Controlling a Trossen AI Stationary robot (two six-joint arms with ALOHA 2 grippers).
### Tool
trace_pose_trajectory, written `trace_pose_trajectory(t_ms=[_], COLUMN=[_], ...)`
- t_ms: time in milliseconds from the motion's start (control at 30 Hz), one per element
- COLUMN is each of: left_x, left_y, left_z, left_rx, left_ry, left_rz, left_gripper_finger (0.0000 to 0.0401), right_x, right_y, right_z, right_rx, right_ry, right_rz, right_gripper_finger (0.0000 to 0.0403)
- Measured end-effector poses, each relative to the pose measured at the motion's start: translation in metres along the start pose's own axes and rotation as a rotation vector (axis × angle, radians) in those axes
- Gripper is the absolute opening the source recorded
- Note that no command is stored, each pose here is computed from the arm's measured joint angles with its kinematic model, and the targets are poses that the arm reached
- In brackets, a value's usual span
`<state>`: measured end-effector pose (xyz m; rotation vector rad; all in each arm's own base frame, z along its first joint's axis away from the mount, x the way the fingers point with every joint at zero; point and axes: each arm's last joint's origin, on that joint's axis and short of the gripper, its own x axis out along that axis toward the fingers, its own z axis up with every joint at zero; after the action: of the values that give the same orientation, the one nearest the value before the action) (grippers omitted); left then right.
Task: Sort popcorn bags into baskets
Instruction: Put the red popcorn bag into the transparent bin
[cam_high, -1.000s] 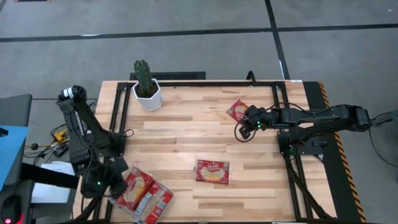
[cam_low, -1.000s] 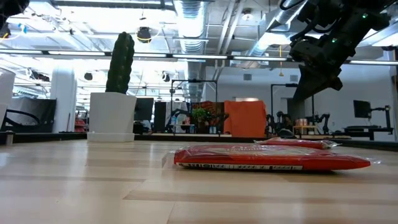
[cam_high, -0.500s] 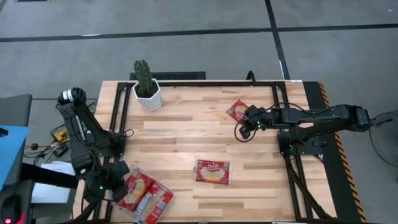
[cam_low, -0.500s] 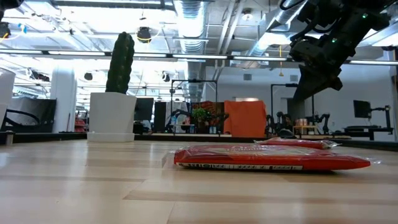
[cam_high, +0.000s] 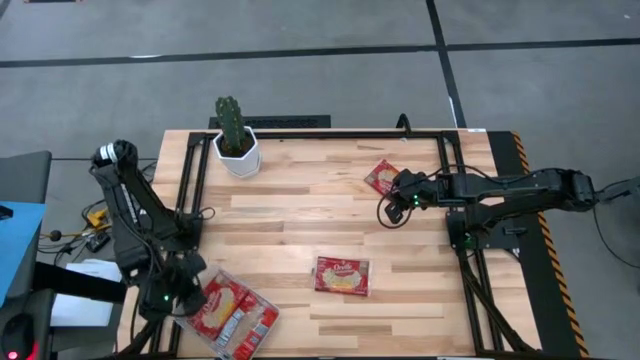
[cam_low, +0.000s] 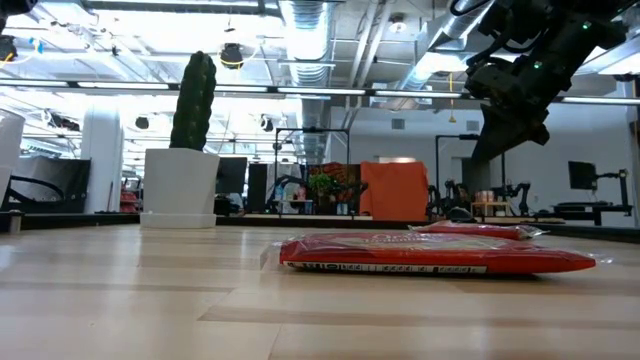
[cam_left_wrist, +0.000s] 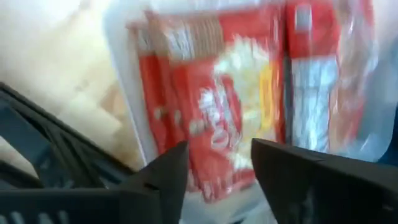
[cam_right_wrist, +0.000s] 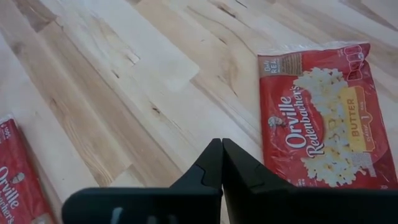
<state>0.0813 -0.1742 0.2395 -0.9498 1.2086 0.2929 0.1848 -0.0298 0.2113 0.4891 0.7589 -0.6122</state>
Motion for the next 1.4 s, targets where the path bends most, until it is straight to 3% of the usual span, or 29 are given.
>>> trace_pose_trajectory(t_ms=[167,333,467,700,867,1067,1233,1400], left_x=[-0.018,-0.037,-0.043,-0.033,-0.004,0.051,0.09,0.122], left_y=[0.002,-0.002,-0.011,-0.025,-0.024,-0.02,-0.031,-0.044], left_z=[0.03,0.076,0.116,0.201,0.257,0.303,0.334,0.356], left_rx=[-0.101,-0.134,-0.066,0.117,0.213,0.318,0.452,0.573], left_ry=[-0.202,-0.441,-0.561,-0.64,-0.604,-0.43,-0.325,-0.215], left_rz=[-0.103,-0.231,-0.258,-0.326,-0.381,-0.433,-0.438,-0.489], left_gripper_finger=[0.02,0.0203,0.0194,0.0188,0.0188,0.0189,0.0209,0.0247], right_x=[-0.001,-0.006,-0.012,-0.006,0.005,0.018,0.021,0.025], right_y=[0.005,0.019,0.034,0.062,0.085,0.108,0.126,0.147], right_z=[-0.001,-0.01,-0.023,-0.052,-0.075,-0.105,-0.126,-0.138], right_rx=[-0.007,-0.019,-0.073,-0.212,-0.302,-0.392,-0.368,-0.322], right_ry=[0.004,0.035,0.057,0.128,0.164,0.227,0.259,0.289], right_rz=[0.055,0.131,0.188,0.215,0.262,0.339,0.445,0.464], right_gripper_finger=[0.0032,0.0032,0.0022,0.0019,0.0026,0.0017,0.0023,0.0024])
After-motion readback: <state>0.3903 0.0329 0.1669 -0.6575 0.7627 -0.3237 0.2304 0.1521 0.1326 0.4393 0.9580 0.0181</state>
